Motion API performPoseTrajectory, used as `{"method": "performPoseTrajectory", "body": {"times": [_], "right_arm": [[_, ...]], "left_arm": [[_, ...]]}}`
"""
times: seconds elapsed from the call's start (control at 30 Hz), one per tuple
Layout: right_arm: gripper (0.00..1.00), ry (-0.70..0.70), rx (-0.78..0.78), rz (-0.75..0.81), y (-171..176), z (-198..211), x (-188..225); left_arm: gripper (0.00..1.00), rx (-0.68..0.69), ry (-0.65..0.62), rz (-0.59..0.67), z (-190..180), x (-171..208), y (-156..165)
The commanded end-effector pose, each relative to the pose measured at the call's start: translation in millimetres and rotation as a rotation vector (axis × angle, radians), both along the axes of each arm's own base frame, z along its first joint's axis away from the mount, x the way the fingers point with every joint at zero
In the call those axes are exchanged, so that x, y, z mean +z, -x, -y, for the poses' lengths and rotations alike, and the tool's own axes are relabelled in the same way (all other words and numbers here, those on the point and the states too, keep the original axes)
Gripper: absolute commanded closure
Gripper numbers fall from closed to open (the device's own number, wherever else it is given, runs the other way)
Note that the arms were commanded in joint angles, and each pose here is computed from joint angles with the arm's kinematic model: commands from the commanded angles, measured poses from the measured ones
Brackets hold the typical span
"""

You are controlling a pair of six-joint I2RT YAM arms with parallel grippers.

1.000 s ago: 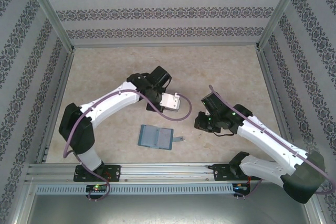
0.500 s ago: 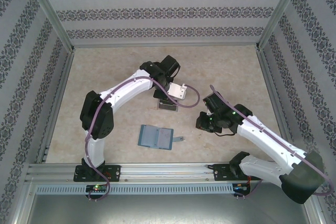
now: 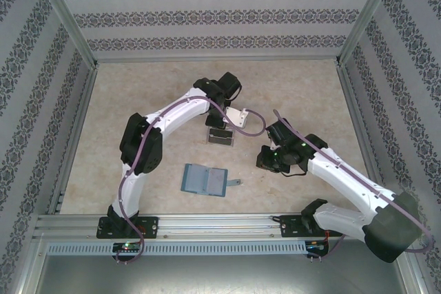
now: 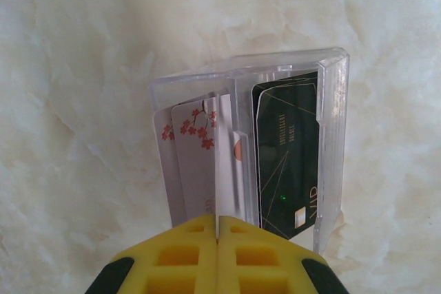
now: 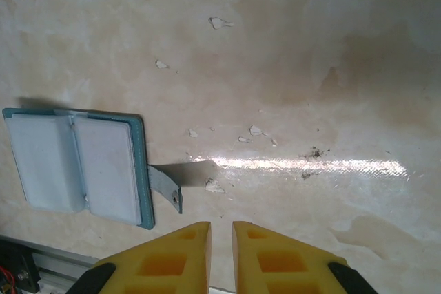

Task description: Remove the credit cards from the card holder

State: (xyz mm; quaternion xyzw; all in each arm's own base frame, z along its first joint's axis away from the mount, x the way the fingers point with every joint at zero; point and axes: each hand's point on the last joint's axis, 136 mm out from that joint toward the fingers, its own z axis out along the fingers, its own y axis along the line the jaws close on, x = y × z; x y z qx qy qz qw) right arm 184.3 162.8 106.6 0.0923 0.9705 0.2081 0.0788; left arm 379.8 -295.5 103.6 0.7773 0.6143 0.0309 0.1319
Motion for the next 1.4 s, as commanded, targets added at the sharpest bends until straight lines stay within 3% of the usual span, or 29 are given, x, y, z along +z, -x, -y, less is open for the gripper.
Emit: {"method": "performPoseTrajectory", "body": {"times": [0.0, 0.23, 0.4, 0.5, 0.67, 0.87, 1.17, 1.37], "right_arm": [[0.82, -0.004, 0.02, -0.006, 1, 0, -5], [0.82, -0.011, 0.02, -0.009, -1, 1, -5], [0.82, -0.016, 0.02, -0.002, -3, 0, -2], [0.82, -0.025, 0.02, 0.001, -3, -1, 0], [0.82, -0.044, 0.02, 0.003, -4, -6, 2], [0.82, -0.059, 0.04, 0.002, -4, -19, 0], [0.82, -0.086, 0.084, -0.021, -1, -53, -18], [0.82, -0.102, 0.112, -0.044, 1, -75, -32]], "left_arm": [[1.0, 0.031, -0.03, -0.045, -6, -4, 2], [0.98, 0.054, -0.007, -0.055, -2, 0, 0], [0.61, 0.103, 0.042, -0.011, 4, 20, -12], [0.5, 0.171, 0.084, 0.028, 4, 35, -23], [0.47, 0.327, 0.171, 0.053, 2, 63, -34], [0.49, 0.63, 0.327, 0.042, -1, 94, -35], [0.57, 1.118, 0.554, -0.093, -27, 98, 3], [0.57, 1.33, 0.749, -0.331, -27, 82, 49]]}}
